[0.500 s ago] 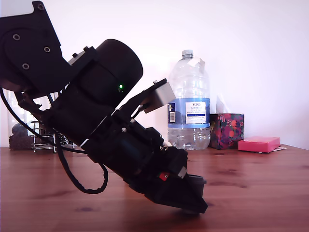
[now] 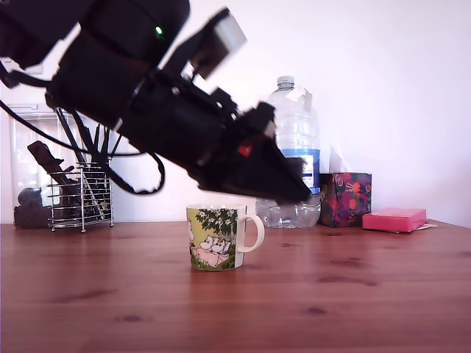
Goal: Pick up the coffee capsules from the table one by one and drop them inside the nearest coffee cup
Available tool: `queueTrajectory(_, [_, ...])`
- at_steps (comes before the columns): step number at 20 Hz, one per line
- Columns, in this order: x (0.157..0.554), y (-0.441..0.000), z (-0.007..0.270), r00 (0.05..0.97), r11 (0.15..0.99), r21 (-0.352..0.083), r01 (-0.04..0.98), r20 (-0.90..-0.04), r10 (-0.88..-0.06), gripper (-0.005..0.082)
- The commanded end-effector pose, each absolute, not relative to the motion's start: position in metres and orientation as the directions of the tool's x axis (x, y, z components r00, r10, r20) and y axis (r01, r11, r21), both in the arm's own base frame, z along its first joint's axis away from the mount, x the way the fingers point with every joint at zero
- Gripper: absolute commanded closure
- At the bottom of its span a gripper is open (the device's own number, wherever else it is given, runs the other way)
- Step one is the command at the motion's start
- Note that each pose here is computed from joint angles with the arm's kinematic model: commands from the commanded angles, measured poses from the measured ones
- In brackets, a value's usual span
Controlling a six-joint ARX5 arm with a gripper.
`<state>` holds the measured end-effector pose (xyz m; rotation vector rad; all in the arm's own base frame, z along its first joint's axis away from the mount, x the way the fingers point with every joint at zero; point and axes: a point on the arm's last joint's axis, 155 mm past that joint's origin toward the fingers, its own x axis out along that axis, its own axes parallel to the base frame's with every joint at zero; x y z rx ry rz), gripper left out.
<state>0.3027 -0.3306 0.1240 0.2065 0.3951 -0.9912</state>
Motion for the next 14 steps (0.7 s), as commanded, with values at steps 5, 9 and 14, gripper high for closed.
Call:
queueTrajectory(5, [0.346,-0.290,0.147,0.609,0.649,0.015,0.760,-0.364,-0.705,0.0665])
queueTrajectory(9, [0.354,-0.288,0.155,0.623,0.660,0.019,0.751,-0.353,-0.698,0.0665])
queueTrajectory(14, [0.372,-0.292,0.153,0.610,0.673,-0.002,0.740,-0.422,-0.671,0.0660])
